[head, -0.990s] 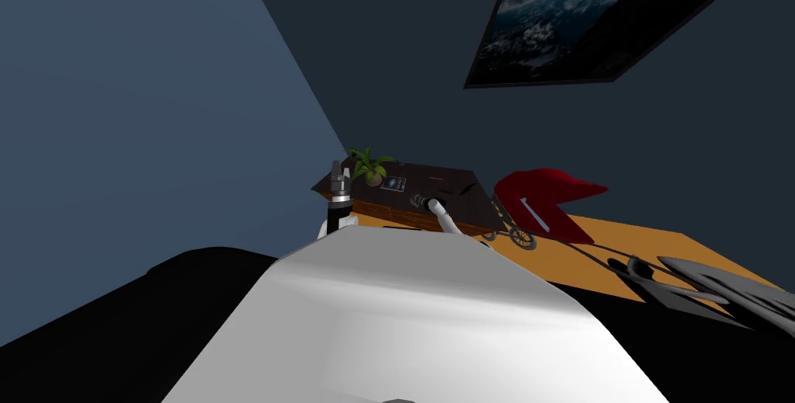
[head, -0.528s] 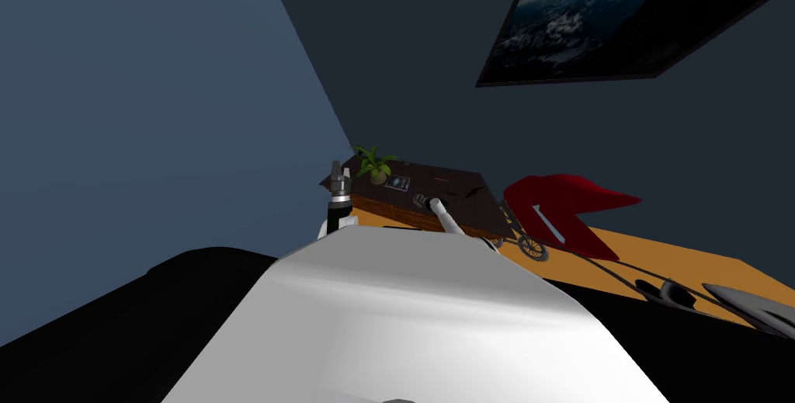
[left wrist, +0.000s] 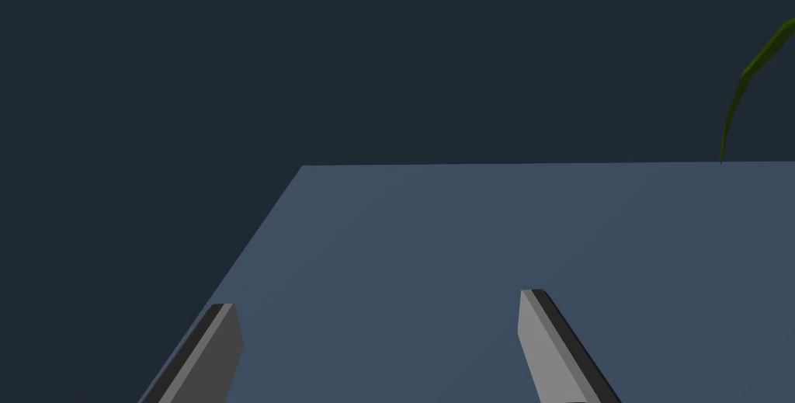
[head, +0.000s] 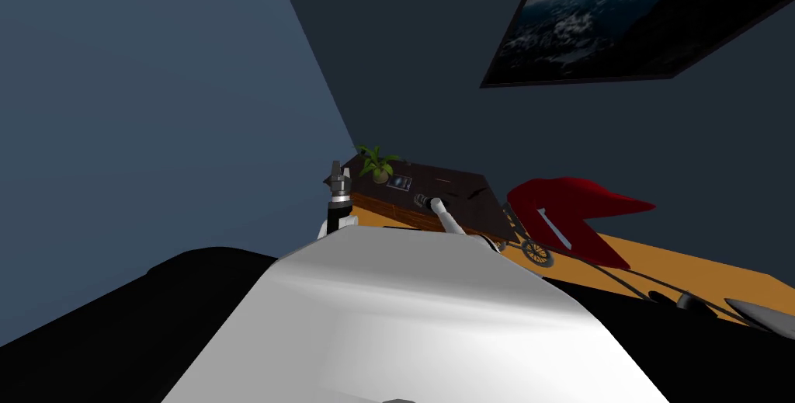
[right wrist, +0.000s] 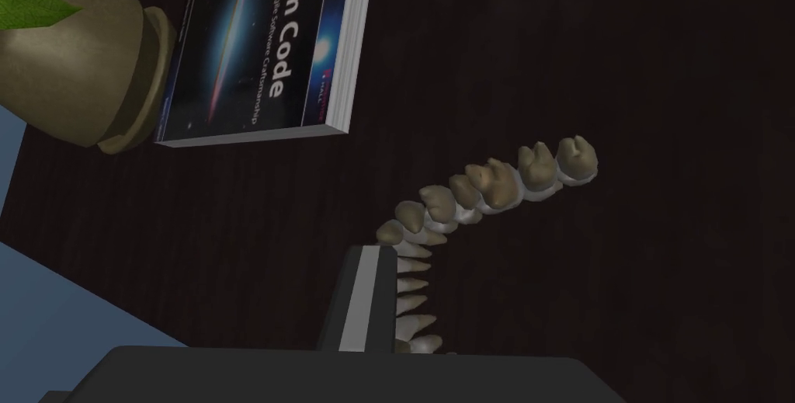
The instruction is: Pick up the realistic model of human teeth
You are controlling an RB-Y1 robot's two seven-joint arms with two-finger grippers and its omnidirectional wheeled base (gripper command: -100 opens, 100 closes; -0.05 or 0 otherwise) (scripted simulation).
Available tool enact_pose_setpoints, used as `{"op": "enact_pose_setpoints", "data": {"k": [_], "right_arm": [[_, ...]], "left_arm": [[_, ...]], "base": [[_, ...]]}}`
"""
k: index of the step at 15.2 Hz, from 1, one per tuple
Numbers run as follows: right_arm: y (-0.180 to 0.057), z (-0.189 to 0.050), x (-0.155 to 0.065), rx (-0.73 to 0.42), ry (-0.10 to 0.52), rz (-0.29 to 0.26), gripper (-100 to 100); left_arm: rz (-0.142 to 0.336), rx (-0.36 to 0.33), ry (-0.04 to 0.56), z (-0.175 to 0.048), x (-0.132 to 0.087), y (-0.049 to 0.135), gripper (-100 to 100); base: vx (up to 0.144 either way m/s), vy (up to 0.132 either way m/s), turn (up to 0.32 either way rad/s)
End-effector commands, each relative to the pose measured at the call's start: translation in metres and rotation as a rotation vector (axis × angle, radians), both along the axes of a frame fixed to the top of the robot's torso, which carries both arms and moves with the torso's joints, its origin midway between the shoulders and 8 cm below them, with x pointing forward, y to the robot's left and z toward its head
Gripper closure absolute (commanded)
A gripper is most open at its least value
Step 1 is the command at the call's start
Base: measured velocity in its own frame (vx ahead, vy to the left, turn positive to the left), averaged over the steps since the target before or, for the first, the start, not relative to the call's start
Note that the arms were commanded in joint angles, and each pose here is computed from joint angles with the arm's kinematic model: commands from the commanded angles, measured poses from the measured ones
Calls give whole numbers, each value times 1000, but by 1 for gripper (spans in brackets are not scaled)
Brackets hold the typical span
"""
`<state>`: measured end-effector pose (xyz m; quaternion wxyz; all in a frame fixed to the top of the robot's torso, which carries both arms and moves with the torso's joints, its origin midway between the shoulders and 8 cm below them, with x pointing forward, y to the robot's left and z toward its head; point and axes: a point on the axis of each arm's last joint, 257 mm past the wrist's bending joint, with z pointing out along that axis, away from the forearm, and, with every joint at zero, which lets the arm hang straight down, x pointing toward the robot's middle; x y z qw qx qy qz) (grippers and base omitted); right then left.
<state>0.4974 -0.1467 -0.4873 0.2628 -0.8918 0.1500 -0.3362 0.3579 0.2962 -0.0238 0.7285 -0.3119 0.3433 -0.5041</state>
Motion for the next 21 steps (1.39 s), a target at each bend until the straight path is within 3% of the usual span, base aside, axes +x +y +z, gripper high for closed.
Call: {"op": "enact_pose_setpoints", "data": {"k": [1,11,13,14,18,21], "right_arm": [[0,0,0,0,0,0,100],[36,12,-23,5,4,100,100],[35,10,-21,4,3,94,100],[21,8,-21,5,25,76,-100],[-7,4,-20,17,77,27,-100],[-15,2,-20,23,94,10,-100]], "left_arm": [[0,0,0,0,0,0,0],[0,0,0,0,0,0,0],[0,0,0,0,0,0,0],[0,0,0,0,0,0,0],[0,0,0,0,0,0,0],[0,0,0,0,0,0,0]], "base": [[0,0,0],[21,-1,-154],[16,4,-56],[-5,14,91],[-23,24,149],[-17,21,85]]}}
